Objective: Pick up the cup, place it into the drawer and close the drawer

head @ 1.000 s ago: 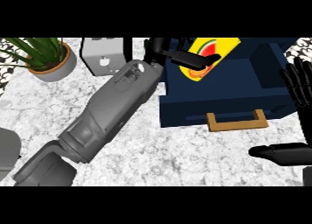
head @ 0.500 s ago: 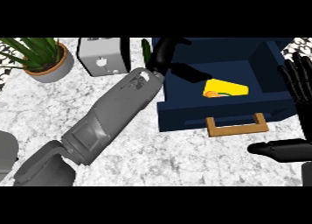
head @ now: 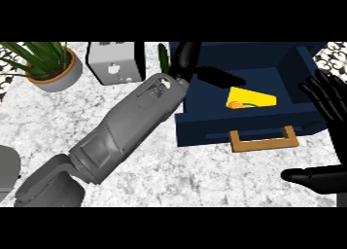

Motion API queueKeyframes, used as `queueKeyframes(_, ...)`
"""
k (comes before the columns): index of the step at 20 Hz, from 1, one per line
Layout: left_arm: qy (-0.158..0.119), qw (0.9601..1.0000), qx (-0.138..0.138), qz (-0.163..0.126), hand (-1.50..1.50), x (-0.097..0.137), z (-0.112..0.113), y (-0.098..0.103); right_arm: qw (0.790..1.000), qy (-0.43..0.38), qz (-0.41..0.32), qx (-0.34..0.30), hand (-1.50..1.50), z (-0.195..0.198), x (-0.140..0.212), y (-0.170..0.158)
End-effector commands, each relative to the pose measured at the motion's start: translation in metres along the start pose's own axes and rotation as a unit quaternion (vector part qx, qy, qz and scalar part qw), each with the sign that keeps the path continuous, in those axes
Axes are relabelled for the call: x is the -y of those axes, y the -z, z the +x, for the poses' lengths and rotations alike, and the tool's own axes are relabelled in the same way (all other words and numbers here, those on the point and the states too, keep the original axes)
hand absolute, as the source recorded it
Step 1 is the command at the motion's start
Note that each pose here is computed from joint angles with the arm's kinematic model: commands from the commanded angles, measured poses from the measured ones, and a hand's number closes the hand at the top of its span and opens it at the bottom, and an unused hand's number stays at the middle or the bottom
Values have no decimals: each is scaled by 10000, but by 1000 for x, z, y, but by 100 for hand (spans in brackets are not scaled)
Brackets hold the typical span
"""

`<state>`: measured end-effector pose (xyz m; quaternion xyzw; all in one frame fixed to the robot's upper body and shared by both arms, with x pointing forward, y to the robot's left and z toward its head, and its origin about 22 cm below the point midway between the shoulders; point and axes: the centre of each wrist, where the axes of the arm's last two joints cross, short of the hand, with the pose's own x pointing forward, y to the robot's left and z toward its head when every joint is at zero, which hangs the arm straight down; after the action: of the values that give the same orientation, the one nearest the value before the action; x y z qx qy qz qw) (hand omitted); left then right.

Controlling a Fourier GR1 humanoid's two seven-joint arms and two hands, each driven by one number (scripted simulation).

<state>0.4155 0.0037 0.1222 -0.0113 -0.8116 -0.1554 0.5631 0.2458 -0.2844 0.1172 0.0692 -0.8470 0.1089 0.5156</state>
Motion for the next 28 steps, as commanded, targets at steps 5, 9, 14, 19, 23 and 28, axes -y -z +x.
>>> queueKeyframes(5, -547, 9976, 387, 180, -150, 5, 30, 10, 9966, -482, 661, -34, 150, 14, 12, -7)
queueKeyframes(9, -715, 9965, 281, 316, -150, -31, 34, 22, 9881, -1091, 1033, -326, 150, 35, 16, -10)
queueKeyframes(14, -890, 9949, 137, 449, -150, -29, 24, 6, 9757, -1737, 1226, -522, 150, 27, -8, -17)
queueKeyframes(19, -926, 9935, 146, 646, -150, -106, 10, -10, 9678, -2154, 960, -882, 150, 9, -7, -11)
queueKeyframes(23, -1098, 9910, 119, 752, -150, -114, -2, -39, 9604, -2514, 855, -846, 150, 4, -10, 2)
queueKeyframes(28, -1157, 9906, -31, 732, -150, -139, -2, -58, 9345, -3216, 1289, -822, 150, -34, -30, 16)
